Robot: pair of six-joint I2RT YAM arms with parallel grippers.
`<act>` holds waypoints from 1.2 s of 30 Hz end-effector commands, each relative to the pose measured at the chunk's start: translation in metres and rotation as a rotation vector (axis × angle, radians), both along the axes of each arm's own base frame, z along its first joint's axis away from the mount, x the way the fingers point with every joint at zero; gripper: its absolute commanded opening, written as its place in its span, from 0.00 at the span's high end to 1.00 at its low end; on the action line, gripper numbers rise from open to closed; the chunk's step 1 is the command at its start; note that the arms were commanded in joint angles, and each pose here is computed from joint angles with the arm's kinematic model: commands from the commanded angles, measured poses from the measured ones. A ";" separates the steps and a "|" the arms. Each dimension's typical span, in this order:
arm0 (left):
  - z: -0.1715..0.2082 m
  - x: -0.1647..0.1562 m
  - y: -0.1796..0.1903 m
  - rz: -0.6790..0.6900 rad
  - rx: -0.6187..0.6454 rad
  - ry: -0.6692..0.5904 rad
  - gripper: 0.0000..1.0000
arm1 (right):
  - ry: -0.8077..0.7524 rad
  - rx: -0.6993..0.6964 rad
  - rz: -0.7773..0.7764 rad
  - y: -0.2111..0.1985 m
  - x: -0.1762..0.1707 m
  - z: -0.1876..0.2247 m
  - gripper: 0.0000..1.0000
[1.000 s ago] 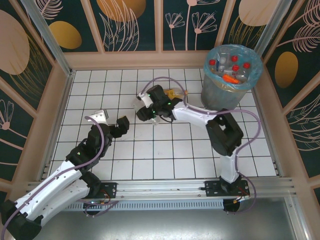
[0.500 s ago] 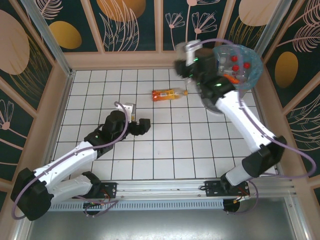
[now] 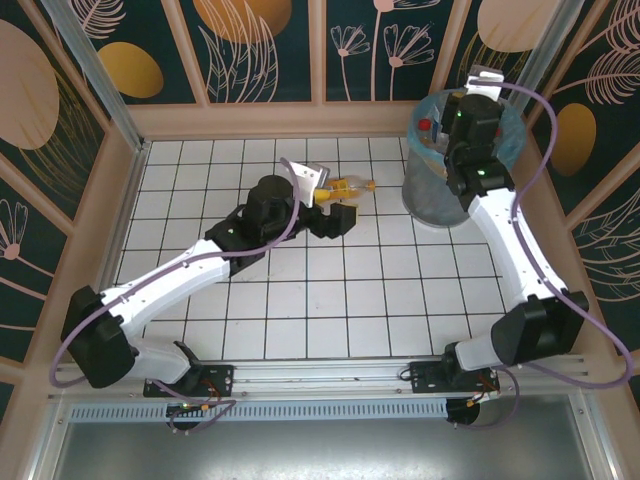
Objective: Put the plastic bottles in the bin
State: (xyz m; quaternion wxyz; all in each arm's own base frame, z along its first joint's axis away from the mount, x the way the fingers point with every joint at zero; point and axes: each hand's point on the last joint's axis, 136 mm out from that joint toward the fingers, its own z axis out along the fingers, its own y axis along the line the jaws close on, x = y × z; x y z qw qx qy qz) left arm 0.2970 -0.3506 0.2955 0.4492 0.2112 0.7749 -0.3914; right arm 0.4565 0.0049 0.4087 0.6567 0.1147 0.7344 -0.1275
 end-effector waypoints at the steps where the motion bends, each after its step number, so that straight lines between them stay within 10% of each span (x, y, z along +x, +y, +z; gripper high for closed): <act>1: -0.025 -0.001 0.004 0.011 0.070 0.046 0.09 | -0.043 0.003 -0.067 -0.018 0.010 -0.002 0.46; 11: -0.042 -0.006 0.020 0.052 0.098 0.055 0.08 | 0.035 -0.016 -0.033 -0.010 0.016 -0.019 0.25; 36: -0.063 -0.010 0.029 0.071 0.130 0.088 0.07 | 0.196 0.193 0.028 -0.008 0.052 -0.103 0.37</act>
